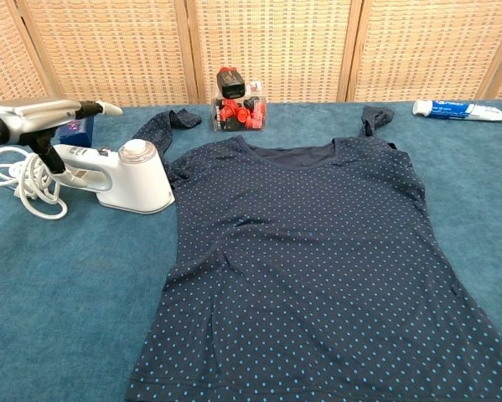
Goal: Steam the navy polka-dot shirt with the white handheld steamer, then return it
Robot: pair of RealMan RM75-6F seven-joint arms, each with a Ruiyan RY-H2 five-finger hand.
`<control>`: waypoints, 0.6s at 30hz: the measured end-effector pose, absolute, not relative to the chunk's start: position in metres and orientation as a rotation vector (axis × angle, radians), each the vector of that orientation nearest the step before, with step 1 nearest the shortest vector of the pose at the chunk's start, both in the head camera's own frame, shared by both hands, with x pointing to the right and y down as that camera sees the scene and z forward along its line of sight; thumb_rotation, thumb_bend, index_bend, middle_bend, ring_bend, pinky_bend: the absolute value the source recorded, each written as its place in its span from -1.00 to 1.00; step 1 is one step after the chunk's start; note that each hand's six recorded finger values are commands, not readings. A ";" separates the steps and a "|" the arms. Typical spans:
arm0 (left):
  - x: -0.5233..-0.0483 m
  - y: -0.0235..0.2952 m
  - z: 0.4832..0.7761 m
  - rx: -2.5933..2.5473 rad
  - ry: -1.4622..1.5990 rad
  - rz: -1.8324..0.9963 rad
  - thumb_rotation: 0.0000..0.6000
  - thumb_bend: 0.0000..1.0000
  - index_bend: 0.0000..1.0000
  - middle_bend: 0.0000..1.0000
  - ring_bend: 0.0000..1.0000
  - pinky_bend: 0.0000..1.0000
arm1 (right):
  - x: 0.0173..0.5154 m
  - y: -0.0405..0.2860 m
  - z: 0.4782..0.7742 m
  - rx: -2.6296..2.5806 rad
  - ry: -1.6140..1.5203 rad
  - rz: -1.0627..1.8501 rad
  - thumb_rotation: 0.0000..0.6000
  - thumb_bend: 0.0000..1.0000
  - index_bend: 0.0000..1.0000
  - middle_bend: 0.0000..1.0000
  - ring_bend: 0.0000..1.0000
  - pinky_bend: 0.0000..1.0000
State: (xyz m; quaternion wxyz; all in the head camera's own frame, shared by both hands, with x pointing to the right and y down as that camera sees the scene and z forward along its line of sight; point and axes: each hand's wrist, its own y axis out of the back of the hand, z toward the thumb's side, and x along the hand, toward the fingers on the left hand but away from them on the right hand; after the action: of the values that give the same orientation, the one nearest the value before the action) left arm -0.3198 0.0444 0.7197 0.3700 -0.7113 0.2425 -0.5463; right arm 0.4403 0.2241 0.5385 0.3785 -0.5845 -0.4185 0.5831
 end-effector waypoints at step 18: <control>-0.316 0.024 0.750 -1.784 0.616 -1.460 1.00 -0.16 -1.00 -1.00 -1.00 -1.00 | 0.438 0.222 0.547 -1.506 -1.045 1.508 1.00 -1.00 -0.95 -1.00 -1.00 -1.00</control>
State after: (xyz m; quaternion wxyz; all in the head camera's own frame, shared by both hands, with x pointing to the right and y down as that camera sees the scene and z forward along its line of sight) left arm -0.3158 0.0242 0.7498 0.3689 -0.6950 0.2399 -0.5686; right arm 0.4380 0.2224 0.5467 0.3744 -0.5883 -0.4083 0.5892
